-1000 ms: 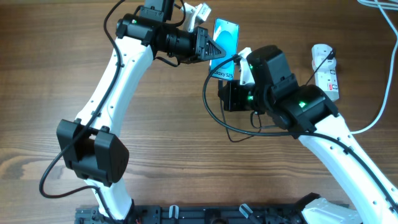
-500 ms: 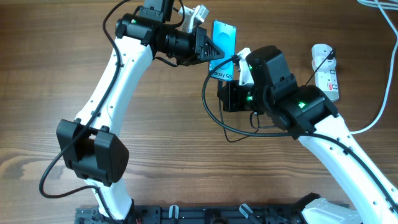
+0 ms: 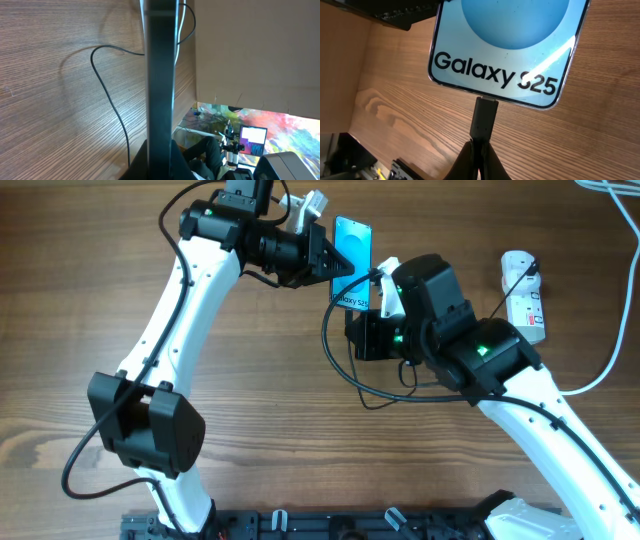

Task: Plug charger to phone and switch on socket
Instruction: 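Push the plug up into the phone's port with the right gripper, then open the right gripper off the plug and withdraw it rightward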

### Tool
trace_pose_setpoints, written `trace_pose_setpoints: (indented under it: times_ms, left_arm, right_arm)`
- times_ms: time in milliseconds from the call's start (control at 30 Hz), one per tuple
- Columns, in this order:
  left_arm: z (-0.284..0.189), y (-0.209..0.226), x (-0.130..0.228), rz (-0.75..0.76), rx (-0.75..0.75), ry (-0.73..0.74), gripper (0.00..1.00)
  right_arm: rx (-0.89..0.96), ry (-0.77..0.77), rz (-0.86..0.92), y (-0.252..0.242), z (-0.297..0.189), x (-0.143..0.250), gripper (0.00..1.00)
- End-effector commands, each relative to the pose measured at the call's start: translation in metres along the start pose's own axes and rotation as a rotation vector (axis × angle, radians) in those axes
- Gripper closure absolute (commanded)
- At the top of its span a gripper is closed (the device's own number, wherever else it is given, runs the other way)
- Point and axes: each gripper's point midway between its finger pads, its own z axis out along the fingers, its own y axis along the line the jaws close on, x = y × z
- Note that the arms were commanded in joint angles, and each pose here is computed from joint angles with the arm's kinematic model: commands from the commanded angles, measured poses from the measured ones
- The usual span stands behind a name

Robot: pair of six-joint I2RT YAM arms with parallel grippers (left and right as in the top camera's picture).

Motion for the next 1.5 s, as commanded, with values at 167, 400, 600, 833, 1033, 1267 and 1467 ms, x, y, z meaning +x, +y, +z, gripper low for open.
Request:
trace_pose_setpoints:
  times_ms: [167, 400, 600, 833, 1033, 1267, 1467]
  left_arm:
    - [0.002, -0.04, 0.031, -0.009, 0.135, 0.104, 0.96]
    - [0.001, -0.039, 0.034, -0.041, 0.13, 0.115, 0.96]
    - [0.001, -0.039, 0.036, -0.052, 0.134, 0.124, 0.96]
    - [0.0, -0.039, 0.035, -0.051, 0.134, 0.119, 0.96]
    - [-0.003, -0.022, 0.021, 0.032, 0.053, 0.053, 0.96]
    - [-0.005, -0.042, 0.027, 0.256, 0.184, 0.074, 0.96]
    - [-0.043, -0.09, 0.028, 0.569, 0.545, 0.021, 0.96]
  right_arm:
    - [0.042, -0.216, 0.035, 0.0, -0.019, -0.054, 0.95]
    - [0.037, -0.258, 0.024, 0.002, -0.022, -0.064, 0.95]
    - [0.047, -0.274, 0.012, 0.001, -0.023, -0.067, 0.92]
    - [0.046, -0.253, 0.015, 0.001, -0.022, -0.062, 0.83]
    - [0.068, -0.218, 0.051, -0.008, -0.035, -0.049, 0.34]
    - [0.116, -0.232, 0.233, -0.061, -0.09, -0.043, 0.01]
    - [0.298, -0.031, 0.261, -0.124, -0.096, 0.002, 0.01]
